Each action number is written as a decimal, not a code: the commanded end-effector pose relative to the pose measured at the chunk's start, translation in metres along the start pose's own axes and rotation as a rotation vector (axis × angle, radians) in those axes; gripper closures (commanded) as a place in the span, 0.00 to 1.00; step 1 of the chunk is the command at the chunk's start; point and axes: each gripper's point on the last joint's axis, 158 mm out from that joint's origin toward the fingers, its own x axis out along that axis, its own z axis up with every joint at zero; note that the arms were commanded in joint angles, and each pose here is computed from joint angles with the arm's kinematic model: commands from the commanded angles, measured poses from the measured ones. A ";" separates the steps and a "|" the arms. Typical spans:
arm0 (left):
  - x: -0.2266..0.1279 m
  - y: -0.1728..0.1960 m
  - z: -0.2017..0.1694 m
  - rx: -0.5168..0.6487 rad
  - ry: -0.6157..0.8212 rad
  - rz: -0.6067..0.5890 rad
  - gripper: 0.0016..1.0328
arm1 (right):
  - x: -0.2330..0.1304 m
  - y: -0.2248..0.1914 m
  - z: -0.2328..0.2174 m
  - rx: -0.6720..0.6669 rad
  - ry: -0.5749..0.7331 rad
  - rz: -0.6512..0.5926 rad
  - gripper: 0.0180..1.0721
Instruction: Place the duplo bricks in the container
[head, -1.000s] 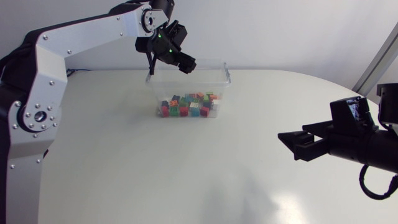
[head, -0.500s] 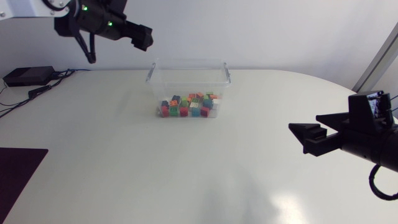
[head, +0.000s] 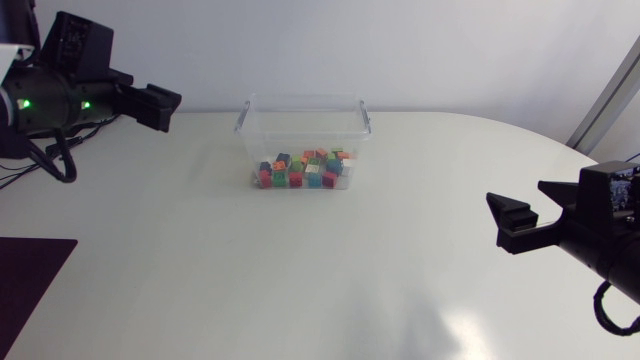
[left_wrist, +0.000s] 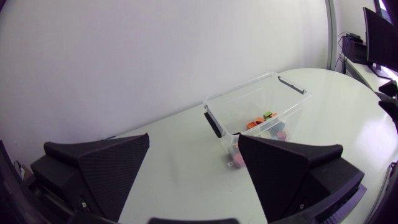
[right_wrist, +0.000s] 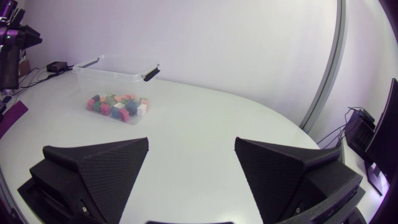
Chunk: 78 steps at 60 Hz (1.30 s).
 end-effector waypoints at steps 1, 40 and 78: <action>-0.014 0.005 -0.014 0.015 -0.017 0.029 0.04 | -0.002 -0.006 -0.005 -0.030 -0.014 -0.031 0.05; -0.073 0.012 -0.097 -0.048 -0.079 0.128 0.04 | -0.029 -0.026 -0.012 -0.063 -0.159 -0.144 0.05; -0.101 0.001 -0.136 -0.183 -0.182 0.188 0.04 | -0.030 -0.028 -0.030 -0.004 -0.201 -0.167 0.05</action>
